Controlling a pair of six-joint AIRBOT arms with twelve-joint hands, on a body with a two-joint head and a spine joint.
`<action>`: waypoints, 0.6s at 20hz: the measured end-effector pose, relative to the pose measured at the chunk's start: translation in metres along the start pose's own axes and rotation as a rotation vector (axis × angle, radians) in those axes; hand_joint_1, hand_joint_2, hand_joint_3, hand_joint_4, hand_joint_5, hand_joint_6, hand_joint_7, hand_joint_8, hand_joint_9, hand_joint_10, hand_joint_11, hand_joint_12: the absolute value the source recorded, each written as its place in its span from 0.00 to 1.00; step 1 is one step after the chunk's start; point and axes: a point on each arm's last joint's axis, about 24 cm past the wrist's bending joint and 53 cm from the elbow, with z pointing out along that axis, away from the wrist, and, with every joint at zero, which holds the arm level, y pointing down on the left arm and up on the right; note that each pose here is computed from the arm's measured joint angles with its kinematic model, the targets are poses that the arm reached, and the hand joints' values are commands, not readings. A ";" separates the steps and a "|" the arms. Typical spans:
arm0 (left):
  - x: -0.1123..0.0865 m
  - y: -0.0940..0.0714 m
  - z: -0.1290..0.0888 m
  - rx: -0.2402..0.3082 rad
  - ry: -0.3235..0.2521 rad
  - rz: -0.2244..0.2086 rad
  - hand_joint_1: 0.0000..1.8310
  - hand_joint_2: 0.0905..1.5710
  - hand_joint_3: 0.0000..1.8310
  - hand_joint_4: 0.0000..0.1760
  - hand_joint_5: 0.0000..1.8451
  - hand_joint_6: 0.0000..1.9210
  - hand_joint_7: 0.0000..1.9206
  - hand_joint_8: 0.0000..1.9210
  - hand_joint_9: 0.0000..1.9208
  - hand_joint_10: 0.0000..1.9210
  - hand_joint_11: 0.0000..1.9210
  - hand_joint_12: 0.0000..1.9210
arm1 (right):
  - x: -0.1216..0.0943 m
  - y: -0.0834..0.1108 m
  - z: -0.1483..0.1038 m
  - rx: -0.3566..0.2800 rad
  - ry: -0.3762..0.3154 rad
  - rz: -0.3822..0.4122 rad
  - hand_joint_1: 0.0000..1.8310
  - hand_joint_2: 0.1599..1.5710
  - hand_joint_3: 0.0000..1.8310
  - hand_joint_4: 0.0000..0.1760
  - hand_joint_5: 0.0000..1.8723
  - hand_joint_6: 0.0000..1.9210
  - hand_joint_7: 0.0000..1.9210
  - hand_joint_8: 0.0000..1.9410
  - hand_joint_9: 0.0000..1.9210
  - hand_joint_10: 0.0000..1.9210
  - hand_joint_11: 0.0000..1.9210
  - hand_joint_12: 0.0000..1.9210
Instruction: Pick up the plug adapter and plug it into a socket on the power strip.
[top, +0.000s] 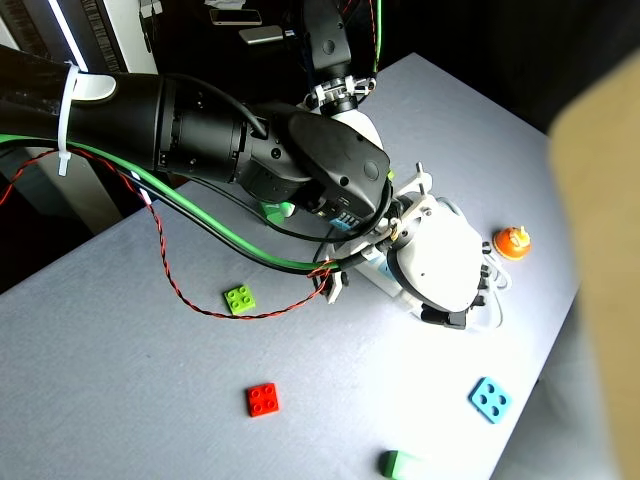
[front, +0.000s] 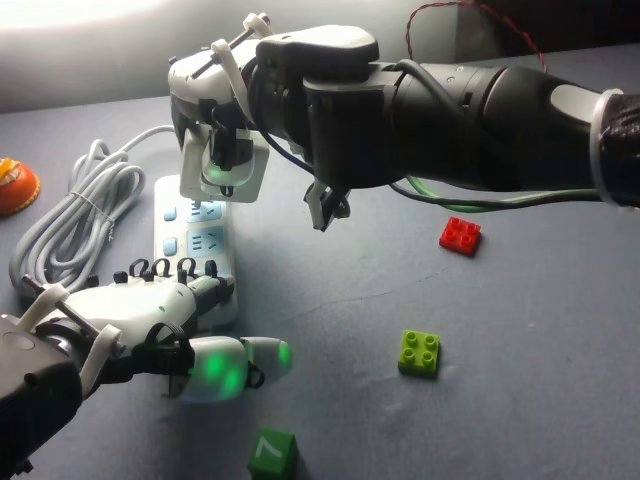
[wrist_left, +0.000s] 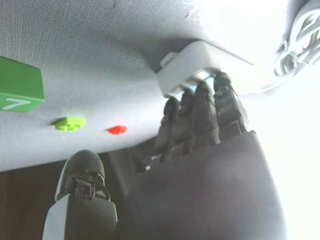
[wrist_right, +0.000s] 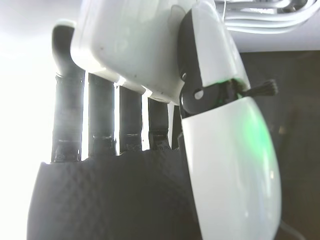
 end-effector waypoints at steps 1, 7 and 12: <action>0.000 0.000 0.000 0.000 -0.001 0.001 0.00 0.73 0.00 0.00 0.06 0.00 0.05 0.00 0.04 0.00 0.00 0.06 | 0.002 -0.002 0.001 -0.003 0.005 0.001 0.67 0.72 0.00 0.00 0.44 0.56 0.49 0.65 0.42 0.60 0.32 0.87; -0.001 0.000 0.000 0.000 -0.004 0.001 0.00 0.73 0.00 0.00 0.05 0.00 0.04 0.00 0.04 0.00 0.00 0.07 | 0.008 0.001 0.003 -0.016 0.016 -0.012 0.67 0.71 0.00 0.00 0.45 0.55 0.49 0.64 0.43 0.59 0.32 0.86; -0.001 0.000 0.000 -0.002 -0.005 0.001 0.00 0.73 0.00 0.00 0.06 0.00 0.05 0.00 0.04 0.00 0.00 0.08 | 0.009 0.000 0.004 -0.017 0.016 -0.019 0.67 0.71 0.00 0.00 0.46 0.53 0.50 0.63 0.43 0.57 0.32 0.84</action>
